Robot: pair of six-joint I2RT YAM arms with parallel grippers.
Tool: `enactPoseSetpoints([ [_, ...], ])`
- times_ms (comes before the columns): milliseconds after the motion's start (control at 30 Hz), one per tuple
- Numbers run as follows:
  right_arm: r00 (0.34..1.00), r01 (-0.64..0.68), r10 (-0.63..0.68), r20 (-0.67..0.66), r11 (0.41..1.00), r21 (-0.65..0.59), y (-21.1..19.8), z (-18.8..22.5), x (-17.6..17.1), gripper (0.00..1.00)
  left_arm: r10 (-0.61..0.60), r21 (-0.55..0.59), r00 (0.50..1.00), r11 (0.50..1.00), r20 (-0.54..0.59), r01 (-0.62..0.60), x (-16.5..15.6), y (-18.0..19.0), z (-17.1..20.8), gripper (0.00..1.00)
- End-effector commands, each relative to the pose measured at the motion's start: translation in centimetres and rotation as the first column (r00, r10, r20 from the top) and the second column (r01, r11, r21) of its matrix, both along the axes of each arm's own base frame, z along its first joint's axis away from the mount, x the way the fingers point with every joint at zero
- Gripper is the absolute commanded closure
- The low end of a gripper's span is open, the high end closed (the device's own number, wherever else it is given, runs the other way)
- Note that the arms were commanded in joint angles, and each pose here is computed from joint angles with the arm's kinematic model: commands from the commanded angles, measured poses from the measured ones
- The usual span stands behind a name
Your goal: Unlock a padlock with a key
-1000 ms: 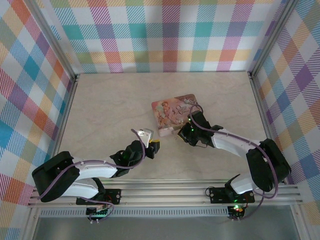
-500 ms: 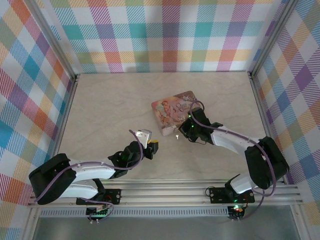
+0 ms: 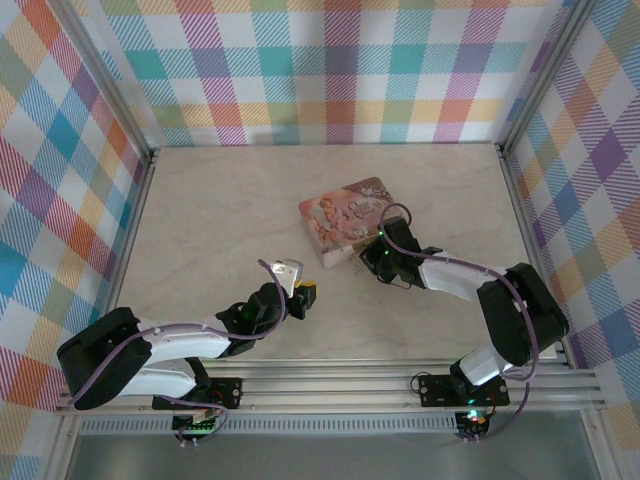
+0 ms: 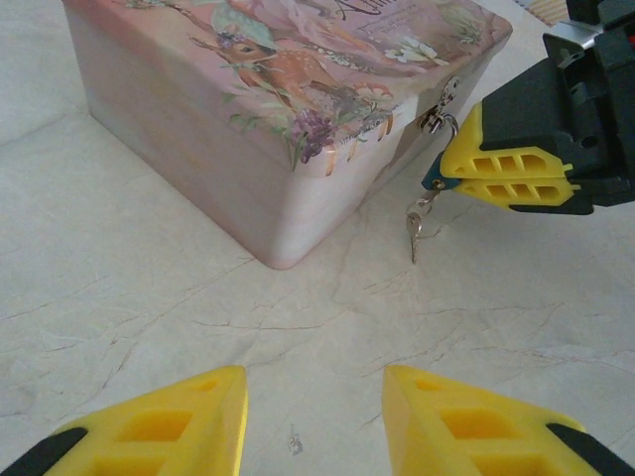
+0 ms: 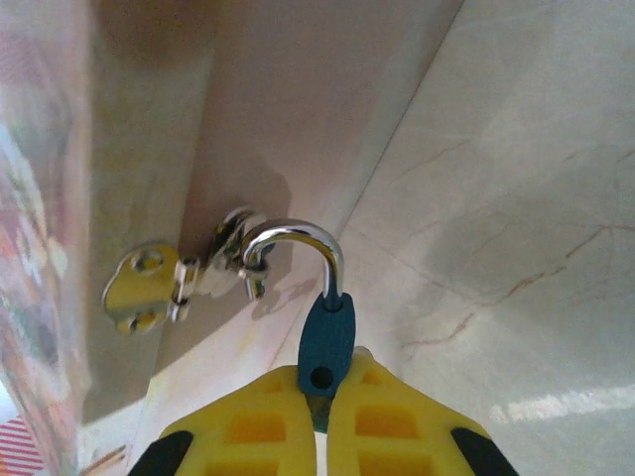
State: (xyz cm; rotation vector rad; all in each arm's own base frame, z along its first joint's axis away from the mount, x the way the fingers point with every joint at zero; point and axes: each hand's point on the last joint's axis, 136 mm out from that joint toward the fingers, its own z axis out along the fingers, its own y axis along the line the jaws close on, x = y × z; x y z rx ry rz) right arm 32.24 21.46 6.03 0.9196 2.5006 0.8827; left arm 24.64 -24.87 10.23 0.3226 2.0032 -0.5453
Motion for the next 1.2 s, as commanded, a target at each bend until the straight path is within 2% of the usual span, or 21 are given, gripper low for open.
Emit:
enactPoseSetpoints([
  [0,0.999,0.032,-0.032,0.002,0.999,0.026,-0.1,-0.2,0.5,1.00,0.024,0.002,1.000,1.000,0.000,-0.024,0.0,0.9,-0.1,0.60],
  [267,0.991,0.082,-0.085,0.104,0.996,0.032,-0.9,3.2,1.7,1.00,0.030,0.005,1.000,1.000,0.002,-0.030,0.0,1.2,-0.1,0.60],
  [433,0.987,0.068,-0.069,0.145,0.998,0.018,-0.8,4.8,2.4,1.00,0.032,0.007,0.999,0.999,0.004,-0.032,0.0,1.3,-0.1,0.59],
  [567,0.991,0.063,-0.062,0.121,0.998,-0.006,-1.0,3.7,2.6,1.00,0.032,0.006,0.999,0.999,0.004,-0.032,-0.1,1.3,0.0,0.59],
  [833,0.995,0.100,-0.101,0.025,0.995,0.027,-2.0,-0.2,2.3,1.00,0.038,0.017,0.999,0.999,0.003,-0.038,-0.2,1.7,0.3,0.59],
  [967,0.992,0.117,-0.118,0.031,0.992,0.036,-3.2,0.3,2.3,1.00,0.046,0.019,0.999,0.999,0.019,-0.046,-0.3,2.1,1.1,0.57],
  [1167,0.991,0.100,-0.101,0.091,0.995,0.019,-5.2,3.3,2.2,1.00,0.073,0.022,0.996,0.997,0.044,-0.074,-0.1,2.9,2.0,0.55],
])
